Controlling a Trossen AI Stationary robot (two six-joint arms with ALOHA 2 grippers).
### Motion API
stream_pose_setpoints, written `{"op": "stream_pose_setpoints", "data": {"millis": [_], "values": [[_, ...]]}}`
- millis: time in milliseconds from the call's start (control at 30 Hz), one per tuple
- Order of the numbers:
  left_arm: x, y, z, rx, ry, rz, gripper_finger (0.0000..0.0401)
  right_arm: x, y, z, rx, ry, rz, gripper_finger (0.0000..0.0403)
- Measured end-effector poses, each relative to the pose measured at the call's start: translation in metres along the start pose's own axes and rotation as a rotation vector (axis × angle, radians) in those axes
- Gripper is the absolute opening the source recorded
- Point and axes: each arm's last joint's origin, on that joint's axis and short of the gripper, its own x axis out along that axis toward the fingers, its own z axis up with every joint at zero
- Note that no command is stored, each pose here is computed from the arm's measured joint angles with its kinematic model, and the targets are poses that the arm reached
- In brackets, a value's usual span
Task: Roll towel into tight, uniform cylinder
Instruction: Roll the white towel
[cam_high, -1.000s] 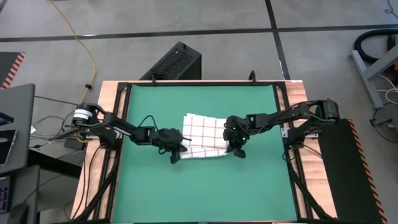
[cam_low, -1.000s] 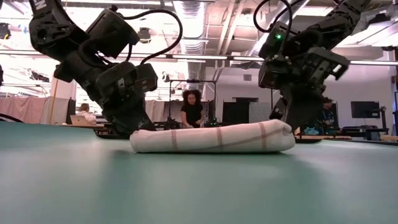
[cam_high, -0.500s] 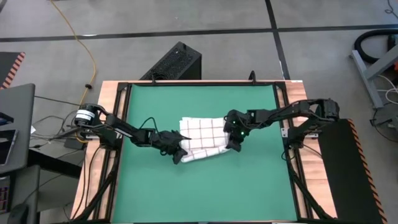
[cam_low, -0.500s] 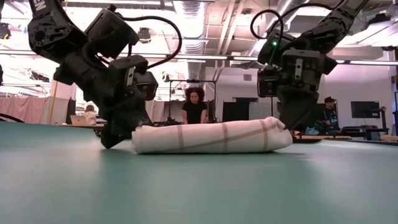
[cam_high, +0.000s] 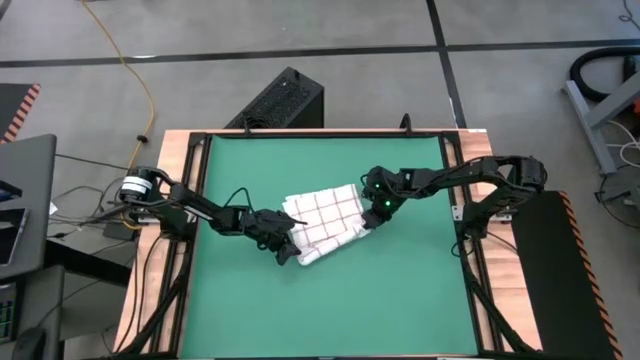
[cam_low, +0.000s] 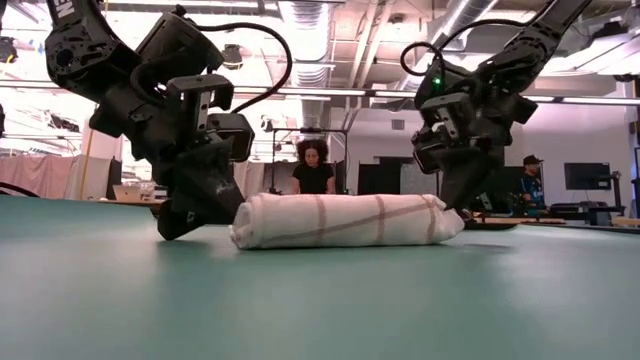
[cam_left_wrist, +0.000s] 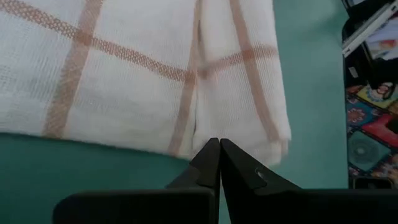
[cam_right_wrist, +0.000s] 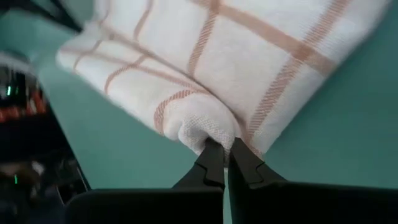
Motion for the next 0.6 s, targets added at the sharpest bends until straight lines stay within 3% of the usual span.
{"op": "stream_pose_setpoints", "data": {"millis": [200, 467, 600], "values": [[-0.001, -0.002, 0.000, -0.024, 0.059, -0.071, 0.0000, 0.000, -0.001, 0.000, 0.148, -0.025, -0.029, 0.0012], [-0.005, -0.007, 0.000, -0.083, 0.191, -0.189, 0.0000, 0.001, -0.004, -0.003, 0.226, 0.002, -0.062, 0.0012], [-0.020, -0.023, 0.009, -0.028, 0.124, -0.253, 0.0000, 0.001, -0.007, -0.005, 0.248, 0.026, -0.089, 0.0012]]}}
